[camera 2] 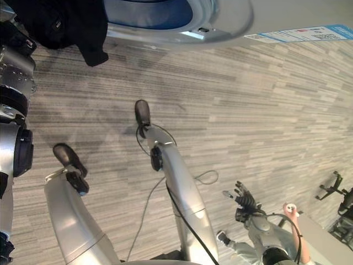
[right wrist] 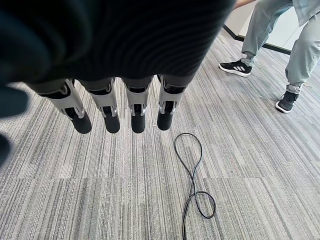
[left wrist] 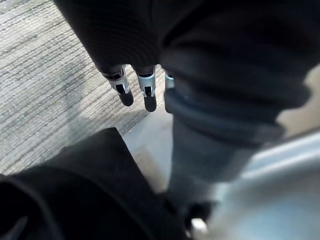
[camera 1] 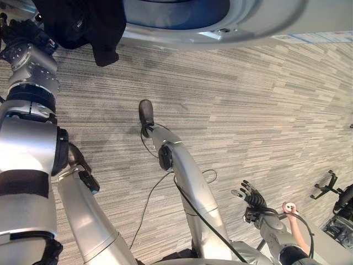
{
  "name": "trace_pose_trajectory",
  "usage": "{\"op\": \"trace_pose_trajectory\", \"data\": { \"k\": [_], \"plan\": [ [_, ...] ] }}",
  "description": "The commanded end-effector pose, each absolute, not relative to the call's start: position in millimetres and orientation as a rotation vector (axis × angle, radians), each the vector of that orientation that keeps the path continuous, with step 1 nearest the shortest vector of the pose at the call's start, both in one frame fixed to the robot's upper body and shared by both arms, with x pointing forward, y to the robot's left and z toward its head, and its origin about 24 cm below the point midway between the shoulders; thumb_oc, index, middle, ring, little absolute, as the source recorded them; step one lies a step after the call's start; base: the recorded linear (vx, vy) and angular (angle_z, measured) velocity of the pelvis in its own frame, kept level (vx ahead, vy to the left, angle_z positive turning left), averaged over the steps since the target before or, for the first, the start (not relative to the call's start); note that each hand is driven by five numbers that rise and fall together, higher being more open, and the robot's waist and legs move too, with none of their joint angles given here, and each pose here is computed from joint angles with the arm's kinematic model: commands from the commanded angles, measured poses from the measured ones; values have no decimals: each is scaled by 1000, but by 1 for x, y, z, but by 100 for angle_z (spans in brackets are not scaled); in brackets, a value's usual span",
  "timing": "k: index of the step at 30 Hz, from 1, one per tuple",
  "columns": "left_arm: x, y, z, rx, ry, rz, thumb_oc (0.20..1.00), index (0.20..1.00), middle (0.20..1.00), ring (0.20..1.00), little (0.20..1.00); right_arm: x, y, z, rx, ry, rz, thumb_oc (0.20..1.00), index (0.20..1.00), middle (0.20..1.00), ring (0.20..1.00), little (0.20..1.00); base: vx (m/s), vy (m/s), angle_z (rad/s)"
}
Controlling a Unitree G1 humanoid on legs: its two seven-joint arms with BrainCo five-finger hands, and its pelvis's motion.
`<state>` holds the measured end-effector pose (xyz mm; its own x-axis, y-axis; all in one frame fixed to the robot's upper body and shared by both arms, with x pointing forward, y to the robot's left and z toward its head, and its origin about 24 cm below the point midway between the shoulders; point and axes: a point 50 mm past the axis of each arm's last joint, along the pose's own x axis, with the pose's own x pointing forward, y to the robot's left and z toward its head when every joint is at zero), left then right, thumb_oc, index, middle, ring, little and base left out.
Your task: Grab the laundry basket,head to the washer,open it,put in the laundry and shut it.
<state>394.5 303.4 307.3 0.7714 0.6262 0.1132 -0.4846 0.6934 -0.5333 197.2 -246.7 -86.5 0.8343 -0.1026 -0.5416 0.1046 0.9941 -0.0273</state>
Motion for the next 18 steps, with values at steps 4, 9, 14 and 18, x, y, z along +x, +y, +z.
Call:
{"op": "trace_pose_trajectory", "data": {
  "k": [4, 9, 14, 18],
  "plan": [
    [387, 273, 374, -504, -583, 440, 200, 200, 200, 200, 200, 177, -269, -85, -14, 584, -189, 1000, 1000, 1000, 1000, 1000, -14, 2, 8],
    [389, 260, 378, -502, -615, 379, 200, 200, 200, 200, 200, 177, -271, -85, -21, 587, -185, 1000, 1000, 1000, 1000, 1000, -30, -11, 19],
    [392, 244, 379, -496, -628, 320, 200, 200, 200, 200, 200, 177, -275, -85, -50, 598, -176, 1000, 1000, 1000, 1000, 1000, -39, -37, 15],
    [399, 228, 367, -516, -604, 260, 200, 200, 200, 200, 200, 177, -281, -84, -46, 594, -206, 1000, 1000, 1000, 1000, 1000, -26, -30, 14]
  ]
}}
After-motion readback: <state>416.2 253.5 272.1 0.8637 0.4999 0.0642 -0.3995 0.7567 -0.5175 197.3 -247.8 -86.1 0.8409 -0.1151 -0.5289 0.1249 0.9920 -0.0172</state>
